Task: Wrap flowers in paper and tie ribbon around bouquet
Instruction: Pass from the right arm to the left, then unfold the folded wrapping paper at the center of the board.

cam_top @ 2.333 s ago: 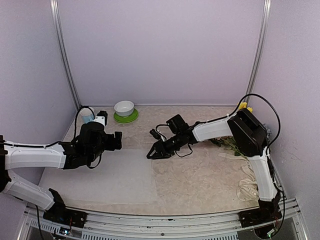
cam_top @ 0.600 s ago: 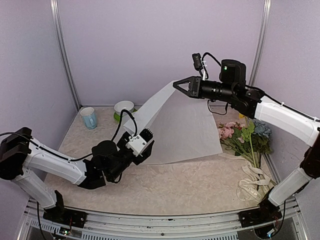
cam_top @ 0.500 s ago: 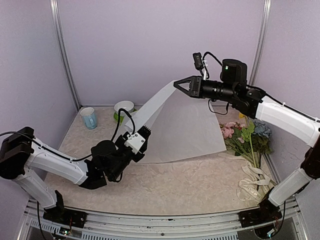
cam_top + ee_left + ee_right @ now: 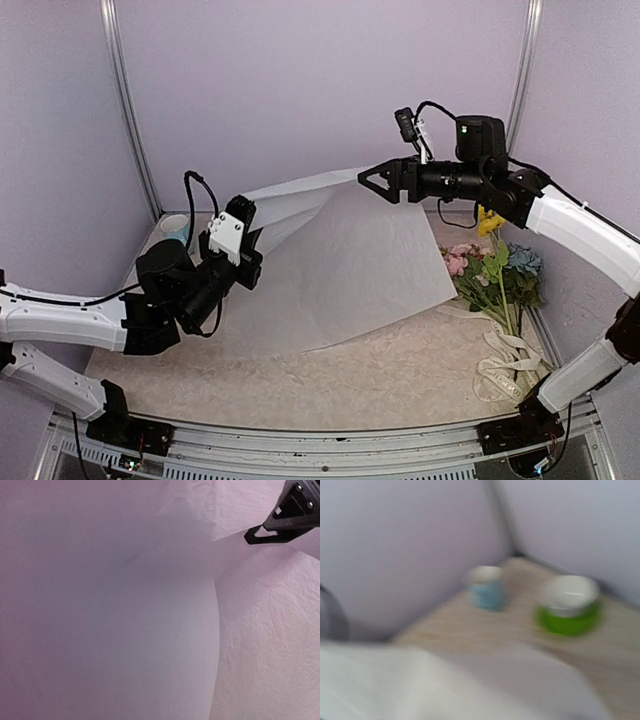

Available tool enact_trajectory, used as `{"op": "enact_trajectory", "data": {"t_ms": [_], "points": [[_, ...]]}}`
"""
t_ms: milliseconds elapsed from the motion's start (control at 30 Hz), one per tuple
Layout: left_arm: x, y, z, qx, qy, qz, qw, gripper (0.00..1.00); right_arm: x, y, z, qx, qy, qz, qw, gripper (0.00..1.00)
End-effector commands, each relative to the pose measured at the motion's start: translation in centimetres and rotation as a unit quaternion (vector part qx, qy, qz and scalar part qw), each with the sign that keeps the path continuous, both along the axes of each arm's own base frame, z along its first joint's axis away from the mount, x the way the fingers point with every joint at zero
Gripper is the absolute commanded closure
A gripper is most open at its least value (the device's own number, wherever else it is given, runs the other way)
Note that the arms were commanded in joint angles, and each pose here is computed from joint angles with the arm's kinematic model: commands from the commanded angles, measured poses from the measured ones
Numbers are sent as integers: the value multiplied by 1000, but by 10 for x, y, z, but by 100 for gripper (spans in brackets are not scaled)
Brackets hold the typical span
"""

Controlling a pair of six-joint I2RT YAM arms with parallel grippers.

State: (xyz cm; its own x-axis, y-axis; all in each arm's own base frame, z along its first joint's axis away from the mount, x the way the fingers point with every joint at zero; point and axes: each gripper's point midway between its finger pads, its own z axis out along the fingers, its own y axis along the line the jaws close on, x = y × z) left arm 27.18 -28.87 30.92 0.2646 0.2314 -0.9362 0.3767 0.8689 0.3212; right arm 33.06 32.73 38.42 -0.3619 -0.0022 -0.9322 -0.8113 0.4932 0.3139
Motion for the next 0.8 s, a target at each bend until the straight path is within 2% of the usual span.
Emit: {"op": "enact_trajectory", "data": {"t_ms": [0,133,233,333,467,633,700,767], "points": [[6,14,37,-6,57,30,998,100,20,-70,-11,-128,-80,-111,982,0],[-5,13,67,-8,64,-1,998,100,19,-103,-45,-167,-108,-109,974,0],[-15,17,88,-13,55,-15,998,100,13,-120,-66,-162,-123,-101,974,0],[-27,15,103,-9,43,-42,998,100,11,-143,-73,-126,-131,-99,978,0],[-47,11,117,3,16,-88,996,100,14,-148,-98,-67,-91,-61,992,0],[-68,8,131,-20,5,-152,988,100,-5,-123,-121,6,-63,63,996,1],[-68,9,131,-20,11,-149,989,100,-13,-118,-124,20,-53,101,993,19],[-62,11,128,-14,18,-132,991,100,-14,-117,-125,20,-48,108,993,54]]}}
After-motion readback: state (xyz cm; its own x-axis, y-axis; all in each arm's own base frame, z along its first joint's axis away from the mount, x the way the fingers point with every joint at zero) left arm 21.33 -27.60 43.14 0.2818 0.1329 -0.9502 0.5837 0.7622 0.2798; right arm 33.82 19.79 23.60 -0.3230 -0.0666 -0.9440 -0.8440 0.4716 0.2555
